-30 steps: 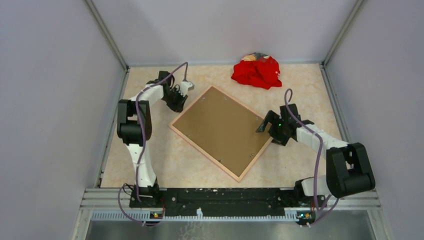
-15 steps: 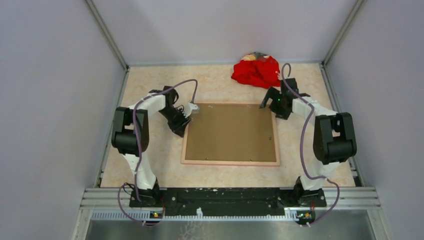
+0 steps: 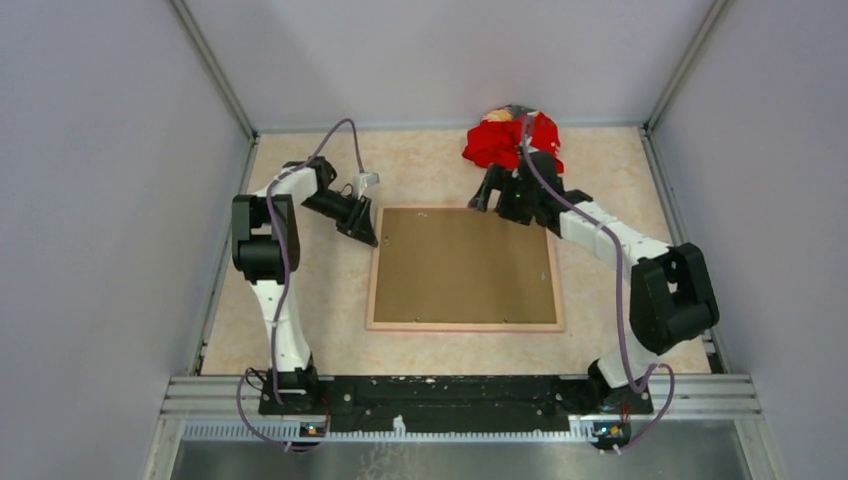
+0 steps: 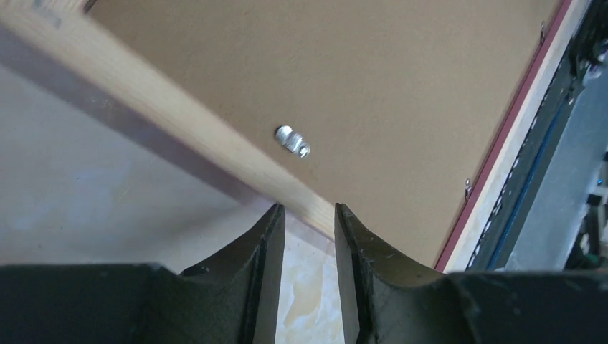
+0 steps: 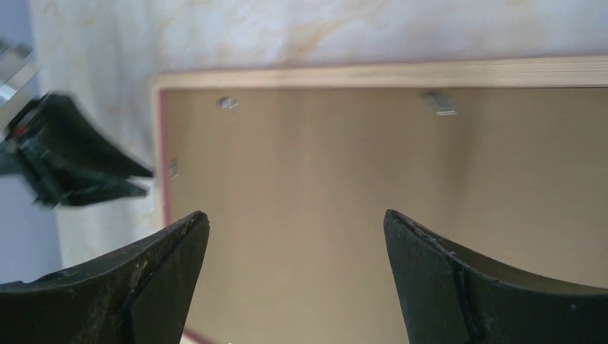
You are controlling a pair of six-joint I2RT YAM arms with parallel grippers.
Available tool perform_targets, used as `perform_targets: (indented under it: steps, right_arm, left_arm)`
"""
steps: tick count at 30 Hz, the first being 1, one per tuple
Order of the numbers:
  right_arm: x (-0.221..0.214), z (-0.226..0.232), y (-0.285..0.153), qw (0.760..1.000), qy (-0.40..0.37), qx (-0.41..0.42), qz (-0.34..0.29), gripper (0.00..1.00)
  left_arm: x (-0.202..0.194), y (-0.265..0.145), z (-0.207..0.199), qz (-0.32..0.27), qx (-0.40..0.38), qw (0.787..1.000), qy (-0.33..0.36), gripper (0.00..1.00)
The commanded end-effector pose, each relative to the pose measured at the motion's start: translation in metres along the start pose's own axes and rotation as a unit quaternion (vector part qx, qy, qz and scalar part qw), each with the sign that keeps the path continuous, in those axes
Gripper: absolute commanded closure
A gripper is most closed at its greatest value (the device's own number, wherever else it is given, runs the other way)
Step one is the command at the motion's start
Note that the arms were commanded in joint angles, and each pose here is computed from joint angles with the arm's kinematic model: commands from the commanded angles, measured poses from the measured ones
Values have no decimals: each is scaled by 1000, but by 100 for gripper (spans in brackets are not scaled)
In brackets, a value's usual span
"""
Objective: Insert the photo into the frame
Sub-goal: Install the photo frame at the center of the board.
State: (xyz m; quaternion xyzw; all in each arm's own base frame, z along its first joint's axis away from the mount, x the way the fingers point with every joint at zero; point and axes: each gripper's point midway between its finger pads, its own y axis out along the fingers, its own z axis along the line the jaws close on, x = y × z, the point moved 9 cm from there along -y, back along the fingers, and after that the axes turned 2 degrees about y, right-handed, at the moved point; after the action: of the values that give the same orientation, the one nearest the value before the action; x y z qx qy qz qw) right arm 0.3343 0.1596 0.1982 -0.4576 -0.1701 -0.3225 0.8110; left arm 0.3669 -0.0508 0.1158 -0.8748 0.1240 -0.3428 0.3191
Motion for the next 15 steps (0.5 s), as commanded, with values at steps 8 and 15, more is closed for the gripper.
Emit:
perform_targets:
  steps: [8,15]
  right_arm:
    - [-54,105,46,978,-49,197,59,18]
    - [-84,134,84,966,-55,230,105,23]
  left_arm:
    - [-4,20,10,-21,-17,999,-47,78]
    - [-13,29,17,-17,-17,998,-62,82]
